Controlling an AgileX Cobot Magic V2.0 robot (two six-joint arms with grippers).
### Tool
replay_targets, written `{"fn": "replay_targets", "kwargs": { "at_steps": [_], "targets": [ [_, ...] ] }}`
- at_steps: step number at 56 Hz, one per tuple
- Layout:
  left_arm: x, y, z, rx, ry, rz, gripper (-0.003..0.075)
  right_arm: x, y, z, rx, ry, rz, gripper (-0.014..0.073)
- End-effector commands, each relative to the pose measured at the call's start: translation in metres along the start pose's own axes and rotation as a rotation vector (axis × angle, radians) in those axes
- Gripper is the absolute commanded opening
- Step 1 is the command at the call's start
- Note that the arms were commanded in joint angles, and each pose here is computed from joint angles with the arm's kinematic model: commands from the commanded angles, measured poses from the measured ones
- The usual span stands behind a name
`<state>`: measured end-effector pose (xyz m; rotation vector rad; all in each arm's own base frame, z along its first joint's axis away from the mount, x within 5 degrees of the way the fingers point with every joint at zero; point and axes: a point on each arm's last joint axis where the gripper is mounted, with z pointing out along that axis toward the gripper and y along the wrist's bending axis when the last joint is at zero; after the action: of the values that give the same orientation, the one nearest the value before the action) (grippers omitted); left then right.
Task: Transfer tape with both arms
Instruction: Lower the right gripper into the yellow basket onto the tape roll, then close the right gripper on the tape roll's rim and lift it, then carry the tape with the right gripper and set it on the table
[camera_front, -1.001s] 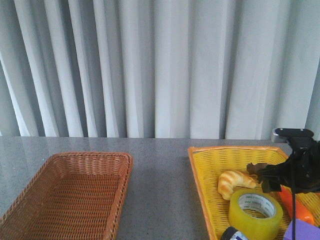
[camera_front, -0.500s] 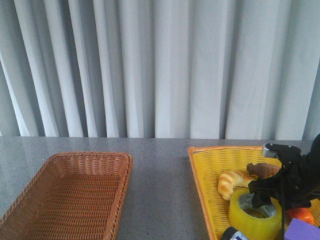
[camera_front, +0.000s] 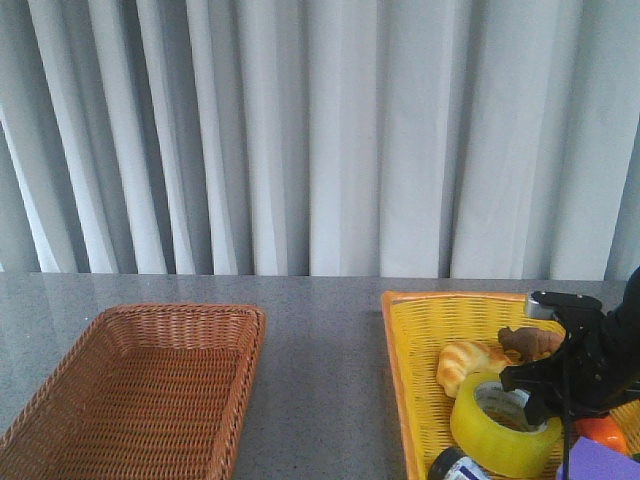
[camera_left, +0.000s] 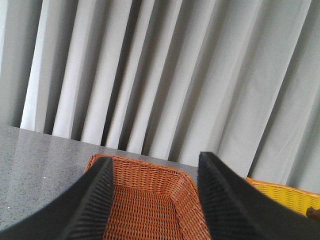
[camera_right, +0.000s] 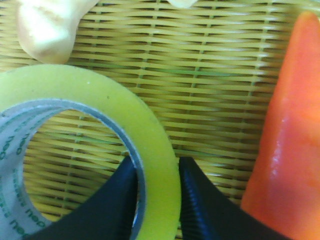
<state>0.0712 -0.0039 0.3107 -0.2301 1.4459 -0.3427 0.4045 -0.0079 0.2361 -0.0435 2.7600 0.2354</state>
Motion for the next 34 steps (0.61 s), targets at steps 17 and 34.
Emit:
{"fn": "replay_targets", "kwargs": {
  "at_steps": [17, 34],
  "targets": [
    [-0.012, -0.004, 0.002, 0.015, -0.052, -0.016, 0.0382, -0.065, 0.060, -0.165, -0.341, -0.535, -0.058, 0.0029],
    [-0.012, -0.004, 0.002, 0.015, -0.052, -0.016, 0.0382, -0.064, 0.188, -0.190, -0.635, -0.794, -0.457, 0.0031]
  ]
}}
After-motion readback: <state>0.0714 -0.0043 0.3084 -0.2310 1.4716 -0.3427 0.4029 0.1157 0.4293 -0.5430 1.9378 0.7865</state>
